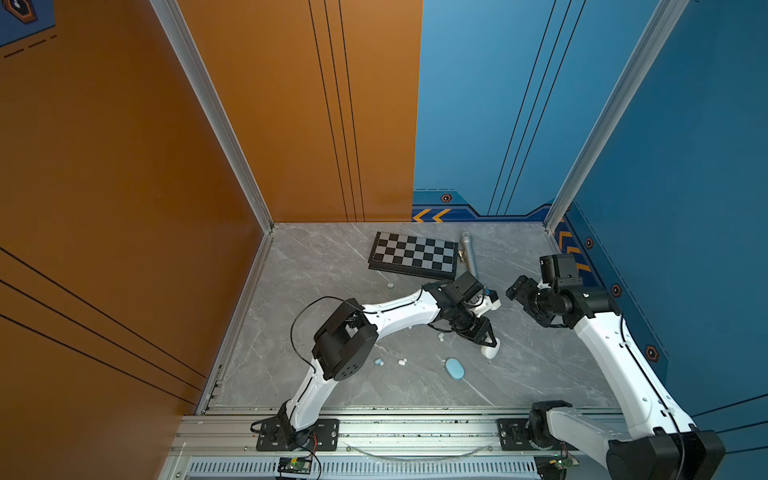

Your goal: Insert the wireless bluetooth earbuds into the charging case

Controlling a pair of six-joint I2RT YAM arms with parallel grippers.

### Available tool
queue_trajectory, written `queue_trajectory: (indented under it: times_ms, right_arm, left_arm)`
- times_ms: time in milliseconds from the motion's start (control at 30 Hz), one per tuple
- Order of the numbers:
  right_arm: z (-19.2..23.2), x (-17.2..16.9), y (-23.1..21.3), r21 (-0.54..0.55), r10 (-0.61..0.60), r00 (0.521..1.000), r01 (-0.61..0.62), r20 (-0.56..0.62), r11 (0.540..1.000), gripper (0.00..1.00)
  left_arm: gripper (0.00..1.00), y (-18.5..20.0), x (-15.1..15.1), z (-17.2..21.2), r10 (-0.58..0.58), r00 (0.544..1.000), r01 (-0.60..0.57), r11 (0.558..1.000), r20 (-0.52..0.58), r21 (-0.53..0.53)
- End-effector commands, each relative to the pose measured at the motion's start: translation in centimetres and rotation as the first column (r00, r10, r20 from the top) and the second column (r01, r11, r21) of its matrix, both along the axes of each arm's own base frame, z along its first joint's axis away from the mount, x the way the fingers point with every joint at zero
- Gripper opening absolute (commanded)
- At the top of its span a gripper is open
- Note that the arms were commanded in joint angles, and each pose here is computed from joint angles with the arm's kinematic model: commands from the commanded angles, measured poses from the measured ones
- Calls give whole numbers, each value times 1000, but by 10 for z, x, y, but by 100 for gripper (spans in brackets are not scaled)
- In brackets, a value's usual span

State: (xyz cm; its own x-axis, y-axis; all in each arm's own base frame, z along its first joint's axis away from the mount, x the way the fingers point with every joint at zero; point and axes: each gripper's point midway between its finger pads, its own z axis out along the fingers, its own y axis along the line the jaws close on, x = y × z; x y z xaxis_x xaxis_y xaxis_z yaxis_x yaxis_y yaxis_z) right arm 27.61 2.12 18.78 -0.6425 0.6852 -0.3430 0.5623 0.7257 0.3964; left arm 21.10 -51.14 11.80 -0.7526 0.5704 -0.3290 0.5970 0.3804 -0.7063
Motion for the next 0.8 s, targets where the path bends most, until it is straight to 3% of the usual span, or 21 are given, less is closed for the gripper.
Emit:
queue_trajectory:
  times_ms: [0, 500, 767]
  right_arm:
    - [-12, -17, -15, 6, -115, 992, 115, -53, 993, 82]
    - [-34, -27, -28, -28, -160, 981, 158, -110, 987, 82]
    - [-49, -32, -22, -24, -107, 985, 105, -134, 994, 85]
  left_arm:
    - [7, -1, 4, -8, -24, 999, 25, 1000, -43, 13]
    - [31, 4, 49, -62, 71, 990, -62, 995, -123, 78]
    - [52, 12, 55, -66, 90, 990, -79, 992, -104, 99]
